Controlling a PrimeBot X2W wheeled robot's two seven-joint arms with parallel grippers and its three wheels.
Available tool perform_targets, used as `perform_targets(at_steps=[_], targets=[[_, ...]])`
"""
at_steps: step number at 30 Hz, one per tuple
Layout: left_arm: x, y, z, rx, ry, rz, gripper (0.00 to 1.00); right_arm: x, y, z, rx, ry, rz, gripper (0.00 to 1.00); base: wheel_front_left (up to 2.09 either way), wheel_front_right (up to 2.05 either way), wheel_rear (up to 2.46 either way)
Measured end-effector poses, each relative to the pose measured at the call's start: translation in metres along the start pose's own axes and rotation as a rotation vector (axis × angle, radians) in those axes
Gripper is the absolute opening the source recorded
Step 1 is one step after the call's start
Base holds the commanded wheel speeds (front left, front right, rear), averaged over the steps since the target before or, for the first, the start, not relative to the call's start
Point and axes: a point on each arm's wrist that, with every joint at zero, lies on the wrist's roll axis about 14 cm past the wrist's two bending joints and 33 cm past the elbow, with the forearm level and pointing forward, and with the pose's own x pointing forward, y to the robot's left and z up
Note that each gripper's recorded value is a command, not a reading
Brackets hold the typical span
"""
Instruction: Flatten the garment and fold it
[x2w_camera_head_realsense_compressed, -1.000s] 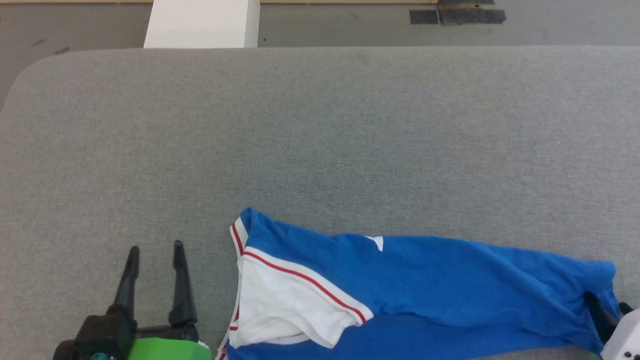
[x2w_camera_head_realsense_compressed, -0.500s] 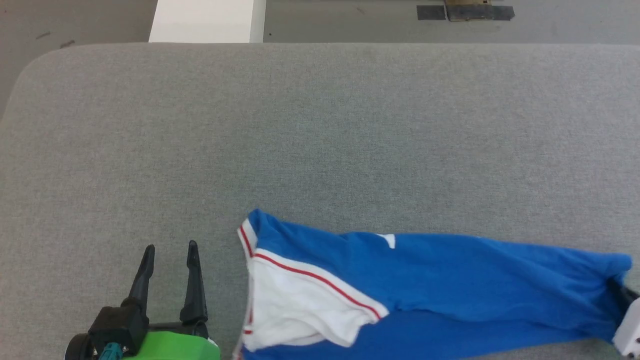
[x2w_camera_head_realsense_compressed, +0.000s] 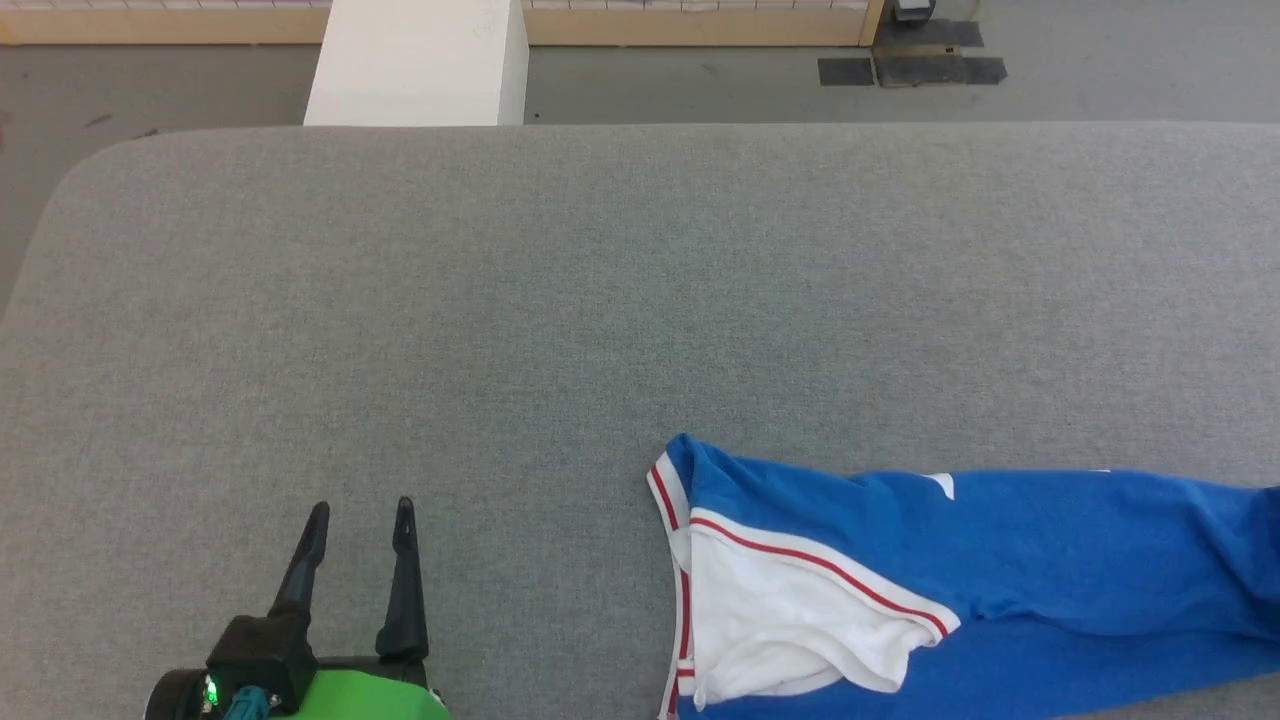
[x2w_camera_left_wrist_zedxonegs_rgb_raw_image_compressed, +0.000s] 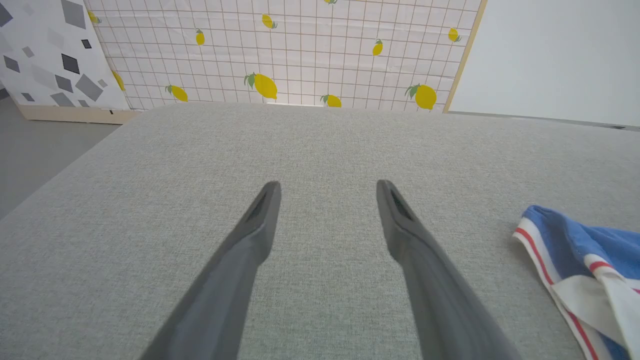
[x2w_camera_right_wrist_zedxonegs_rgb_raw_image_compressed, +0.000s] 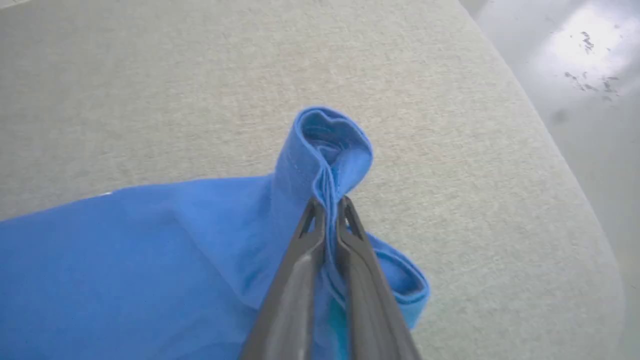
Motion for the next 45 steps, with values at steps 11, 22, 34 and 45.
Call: perform_targets(at_steps=[11, 22, 34, 45], targets=[[-0.009, -0.002, 0.008, -0.006, -0.027, 0.001, 1.0, -0.057, 0.158, 0.022, 0.066, -0.005, 0.485, 0.0, 0.0, 0.0, 0.0], [-0.019, 0.0, 0.009, -0.021, -0.031, 0.009, 1.0, -0.107, 0.275, 0.022, -0.051, 0.038, 0.833, 0.0, 0.0, 0.0, 0.0], [-0.026, 0.009, -0.001, -0.042, -0.001, 0.054, 1.0, -0.095, 0.337, -0.052, -0.233, 0.284, 0.918, 0.0, 0.0, 0.0, 0.0], [-0.025, 0.012, -0.007, -0.057, 0.015, 0.077, 1.0, -0.081, 0.359, -0.071, -0.32, 0.341, 0.918, 1.0, 0.0, 0.0, 0.0]])
